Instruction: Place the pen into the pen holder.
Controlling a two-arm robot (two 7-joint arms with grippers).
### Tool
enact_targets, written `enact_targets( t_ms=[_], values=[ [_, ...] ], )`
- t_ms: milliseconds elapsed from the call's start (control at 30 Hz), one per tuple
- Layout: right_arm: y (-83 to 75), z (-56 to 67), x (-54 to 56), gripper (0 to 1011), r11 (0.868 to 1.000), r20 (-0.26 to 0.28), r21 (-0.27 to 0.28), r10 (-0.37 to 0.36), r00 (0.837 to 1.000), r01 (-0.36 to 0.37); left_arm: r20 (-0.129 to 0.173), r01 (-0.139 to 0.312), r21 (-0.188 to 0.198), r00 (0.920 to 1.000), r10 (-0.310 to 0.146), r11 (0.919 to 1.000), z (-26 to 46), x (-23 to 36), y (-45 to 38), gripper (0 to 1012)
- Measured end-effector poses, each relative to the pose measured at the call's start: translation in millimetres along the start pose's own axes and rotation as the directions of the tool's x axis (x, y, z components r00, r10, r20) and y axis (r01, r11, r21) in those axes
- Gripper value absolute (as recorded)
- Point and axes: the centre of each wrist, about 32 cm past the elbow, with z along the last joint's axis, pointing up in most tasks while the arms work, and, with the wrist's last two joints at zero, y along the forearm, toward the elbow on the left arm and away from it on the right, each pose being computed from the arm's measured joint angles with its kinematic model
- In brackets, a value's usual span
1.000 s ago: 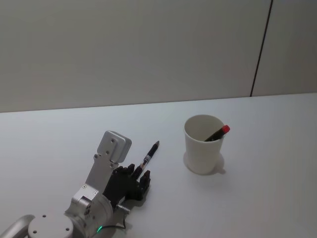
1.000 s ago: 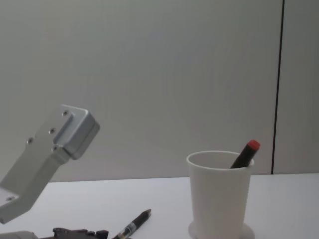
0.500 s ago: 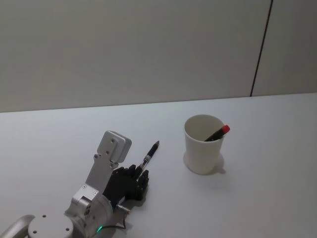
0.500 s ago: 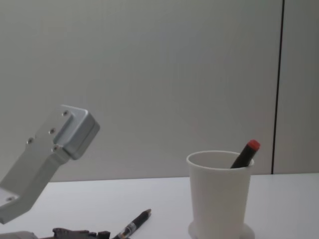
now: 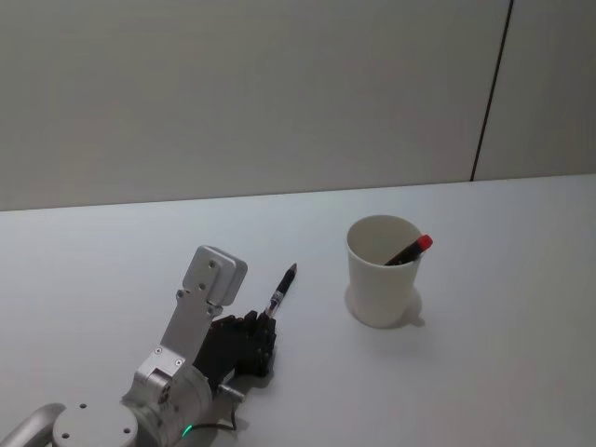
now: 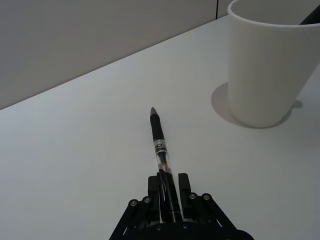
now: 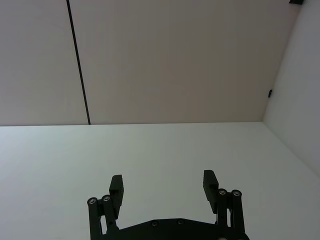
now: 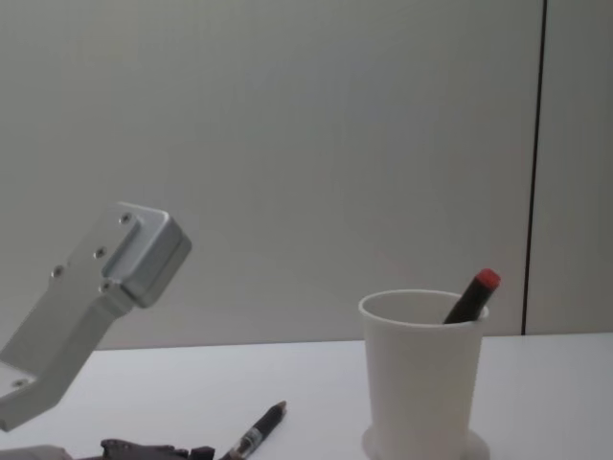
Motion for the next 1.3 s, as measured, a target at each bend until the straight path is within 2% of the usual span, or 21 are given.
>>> enact_targets(
  t_ms=[367, 967, 1200, 1300],
  values=[
    [0.0, 0.0, 0.0, 1002, 1.0, 0.0, 0.0, 0.0, 1.0, 0.0, 0.0, 0.0, 0.0, 1.0, 0.0, 1.0, 0.1, 0.0, 0.0, 183],
    [0.0, 0.0, 0.0, 1002, 1.0, 0.0, 0.0, 0.0, 1.0, 0.0, 0.0, 0.0, -0.002, 1.0, 0.0, 1.0, 0.0, 0.1, 0.0, 178],
    [0.0, 0.0, 0.0, 1002, 1.0, 0.0, 0.0, 0.0, 1.0, 0.0, 0.002, -0.014, -0.028, 0.9999, 0.014, 0.9995, 2.5, 2.4, 2.0, 178],
    [0.0, 0.0, 0.0, 1002, 1.0, 0.0, 0.0, 0.0, 1.0, 0.0, 0.006, -0.021, -0.058, 0.9998, 0.021, 0.9981, 6.6, 3.3, 4.0, 178]
  ],
)
